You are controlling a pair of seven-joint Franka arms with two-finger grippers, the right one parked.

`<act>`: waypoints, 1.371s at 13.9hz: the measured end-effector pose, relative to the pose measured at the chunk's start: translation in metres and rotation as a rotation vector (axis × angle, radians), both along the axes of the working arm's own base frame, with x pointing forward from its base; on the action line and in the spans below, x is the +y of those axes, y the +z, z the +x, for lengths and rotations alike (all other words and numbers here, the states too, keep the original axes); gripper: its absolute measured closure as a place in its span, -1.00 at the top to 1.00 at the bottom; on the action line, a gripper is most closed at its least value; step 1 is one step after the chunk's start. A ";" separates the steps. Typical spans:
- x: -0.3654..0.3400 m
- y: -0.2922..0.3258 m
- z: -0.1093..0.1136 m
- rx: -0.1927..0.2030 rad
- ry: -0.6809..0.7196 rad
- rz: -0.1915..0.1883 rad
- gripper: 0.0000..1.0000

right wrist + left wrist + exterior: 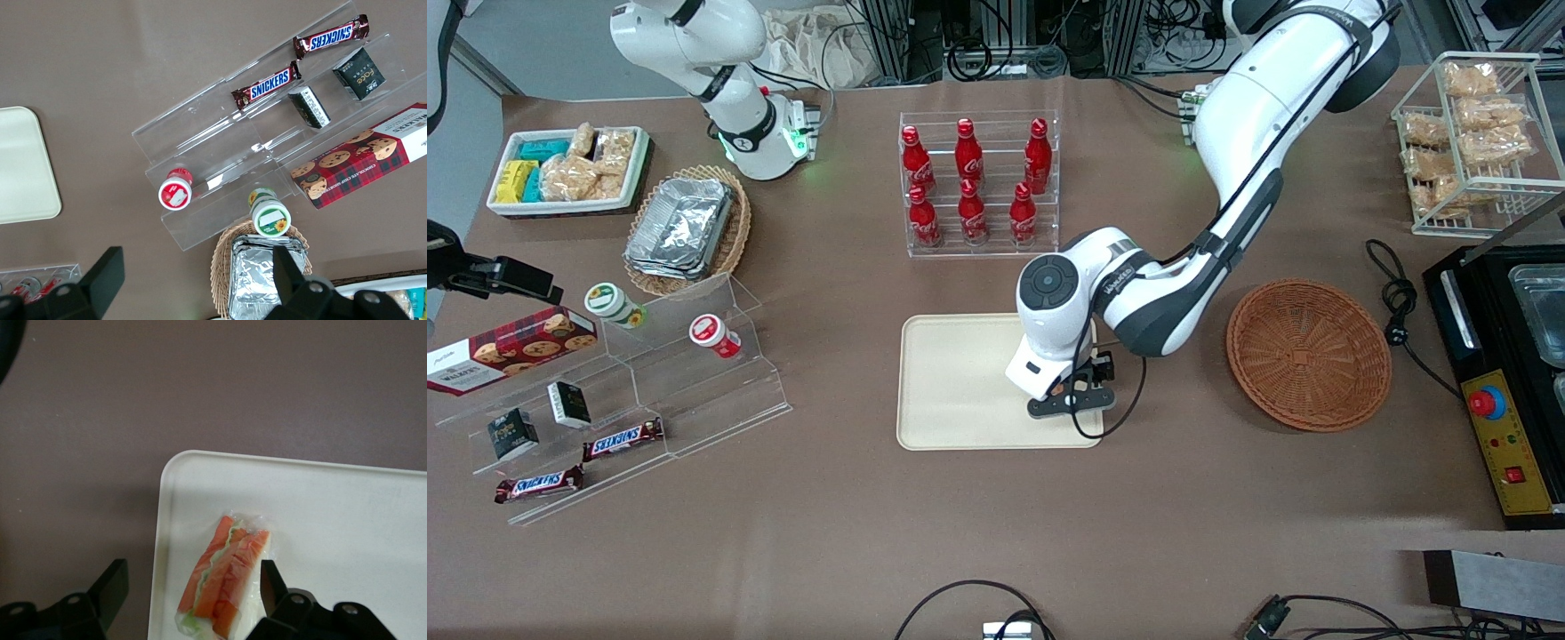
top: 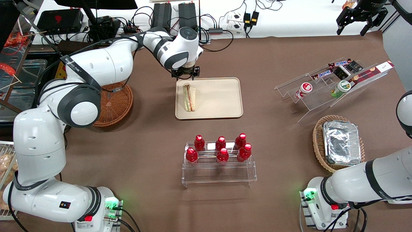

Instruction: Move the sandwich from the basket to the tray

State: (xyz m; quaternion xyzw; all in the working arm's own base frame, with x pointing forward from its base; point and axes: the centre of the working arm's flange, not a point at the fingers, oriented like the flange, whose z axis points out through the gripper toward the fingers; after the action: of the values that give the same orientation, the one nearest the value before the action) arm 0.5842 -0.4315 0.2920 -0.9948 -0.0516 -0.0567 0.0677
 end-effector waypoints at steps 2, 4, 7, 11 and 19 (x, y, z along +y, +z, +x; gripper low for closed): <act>0.007 0.014 0.005 -0.009 0.021 0.003 0.75; 0.024 0.041 0.016 -0.017 0.069 -0.010 0.75; 0.072 0.103 0.042 -0.050 0.174 -0.044 0.75; 0.139 0.158 0.066 -0.020 0.201 -0.083 0.76; 0.252 0.222 0.087 0.038 0.147 -0.179 0.99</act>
State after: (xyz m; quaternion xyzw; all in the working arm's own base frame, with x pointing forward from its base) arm 0.6714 -0.1791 0.5137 -0.9913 -0.1278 -0.0279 -0.0165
